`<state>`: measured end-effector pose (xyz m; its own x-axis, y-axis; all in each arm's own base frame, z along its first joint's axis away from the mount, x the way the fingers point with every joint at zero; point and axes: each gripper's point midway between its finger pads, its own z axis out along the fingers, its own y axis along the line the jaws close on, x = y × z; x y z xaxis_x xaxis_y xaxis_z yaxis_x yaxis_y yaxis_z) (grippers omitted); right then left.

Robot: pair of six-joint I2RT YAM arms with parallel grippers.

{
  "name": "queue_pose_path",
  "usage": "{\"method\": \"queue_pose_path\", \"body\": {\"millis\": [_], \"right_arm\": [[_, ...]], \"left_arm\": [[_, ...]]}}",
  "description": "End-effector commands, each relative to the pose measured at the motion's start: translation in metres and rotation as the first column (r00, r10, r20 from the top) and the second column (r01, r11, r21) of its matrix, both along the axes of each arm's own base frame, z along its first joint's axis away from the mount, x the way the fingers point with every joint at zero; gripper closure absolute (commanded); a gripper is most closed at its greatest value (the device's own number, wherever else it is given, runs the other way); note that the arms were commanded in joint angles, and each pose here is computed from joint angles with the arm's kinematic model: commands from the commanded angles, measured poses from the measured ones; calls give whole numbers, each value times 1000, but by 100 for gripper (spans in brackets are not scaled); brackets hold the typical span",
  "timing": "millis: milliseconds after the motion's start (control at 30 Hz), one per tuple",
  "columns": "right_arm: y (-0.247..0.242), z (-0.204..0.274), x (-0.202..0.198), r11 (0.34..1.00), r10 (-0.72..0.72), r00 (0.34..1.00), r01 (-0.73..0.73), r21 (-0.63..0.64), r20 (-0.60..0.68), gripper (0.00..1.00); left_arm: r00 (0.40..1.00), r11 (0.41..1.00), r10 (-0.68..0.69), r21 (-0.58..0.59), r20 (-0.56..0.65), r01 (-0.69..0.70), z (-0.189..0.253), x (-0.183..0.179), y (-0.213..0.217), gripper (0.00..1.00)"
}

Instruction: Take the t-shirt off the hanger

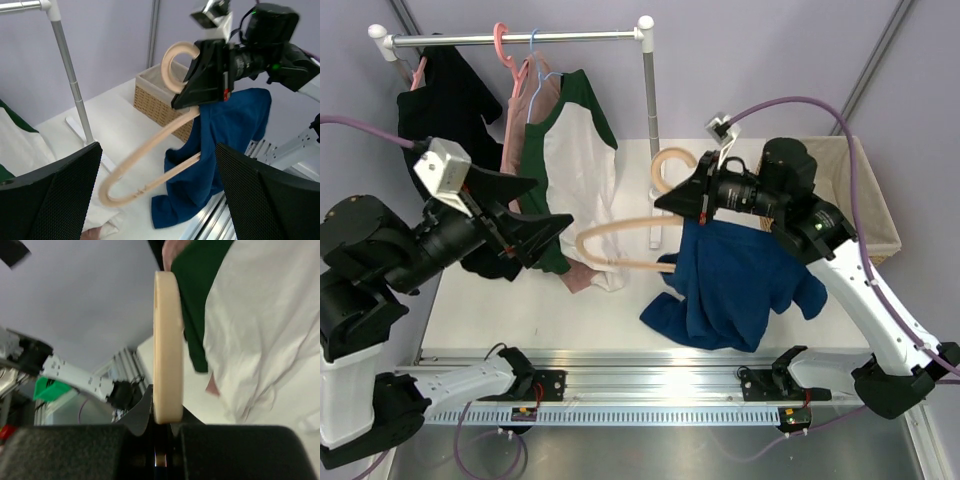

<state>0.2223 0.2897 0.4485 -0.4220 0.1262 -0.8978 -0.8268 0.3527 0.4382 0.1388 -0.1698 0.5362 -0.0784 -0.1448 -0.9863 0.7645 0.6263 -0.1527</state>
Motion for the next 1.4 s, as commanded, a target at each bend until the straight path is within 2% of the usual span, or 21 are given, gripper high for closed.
{"method": "queue_pose_path", "body": {"millis": [0, 67, 100, 200, 433, 533, 567, 667, 700, 767, 800, 867, 1000, 1100, 1167, 1200, 1300, 1367], "right_arm": [[-7, 27, -56, 976, 205, 973, -211, 57, 103, 99], [-4, 23, -69, 953, 296, 951, -300, 42, 86, 99], [-2, 26, -72, 944, 320, 944, -324, 54, 82, 99], [-4, 35, -80, 931, 346, 933, -355, 90, 98, 99], [-6, 51, -98, 889, 433, 893, -446, 103, 124, 99], [-8, 59, -103, 883, 442, 886, -457, 109, 142, 99], [-8, 59, -103, 882, 444, 885, -460, 106, 142, 99], [-7, 57, -101, 885, 439, 886, -455, 100, 147, 99], [-7, 57, -101, 885, 439, 886, -455, 100, 150, 98], [-7, 58, -99, 888, 431, 888, -449, 102, 157, 99], [-6, 58, -98, 887, 431, 888, -449, 102, 161, 99], [-5, 60, -97, 887, 432, 886, -451, 102, 167, 99], [-3, 56, -95, 884, 438, 885, -456, 100, 159, 99], [-3, 57, -96, 883, 439, 883, -458, 105, 165, 99], [-2, 56, -94, 885, 435, 885, -454, 104, 163, 99], [-2, 57, -93, 885, 434, 886, -453, 105, 165, 99], [-2, 57, -92, 889, 428, 889, -447, 103, 164, 99], [-1, 56, -90, 892, 423, 892, -441, 100, 159, 98]], "left_arm": [[992, 980, -67, 178, -111, 86, -53, 1, -15, 1], [981, 967, -124, 203, -151, 153, -65, -2, -27, 2], [962, 951, -204, 195, -179, 238, -70, -11, -38, 2], [912, 911, -317, 183, -261, 369, -80, -17, -63, 7], [856, 862, -401, 181, -326, 473, -90, -19, -80, 8], [804, 824, -459, 157, -378, 544, -97, -22, -92, 15], [791, 815, -475, 145, -386, 561, -97, -24, -94, 21], [754, 789, -542, 83, -372, 608, -84, -33, -98, 27], [723, 762, -587, 54, -364, 645, -78, -41, -99, 32], [686, 734, -639, -11, -349, 679, -65, -49, -104, 34], [643, 698, -678, -40, -356, 715, -65, -57, -105, 37], [619, 683, -696, -72, -364, 727, -63, -59, -107, 41], [569, 646, -725, -98, -387, 757, -67, -65, -109, 59], [528, 626, -736, -128, -425, 770, -71, -67, -111, 59], [527, 633, -726, -130, -442, 763, -76, -64, -113, 58], [534, 637, -723, -125, -438, 761, -77, -63, -114, 60], [559, 665, -697, -114, -450, 738, -80, -58, -115, 100], [558, 674, -684, -114, -470, 730, -85, -55, -116, 100]]}}
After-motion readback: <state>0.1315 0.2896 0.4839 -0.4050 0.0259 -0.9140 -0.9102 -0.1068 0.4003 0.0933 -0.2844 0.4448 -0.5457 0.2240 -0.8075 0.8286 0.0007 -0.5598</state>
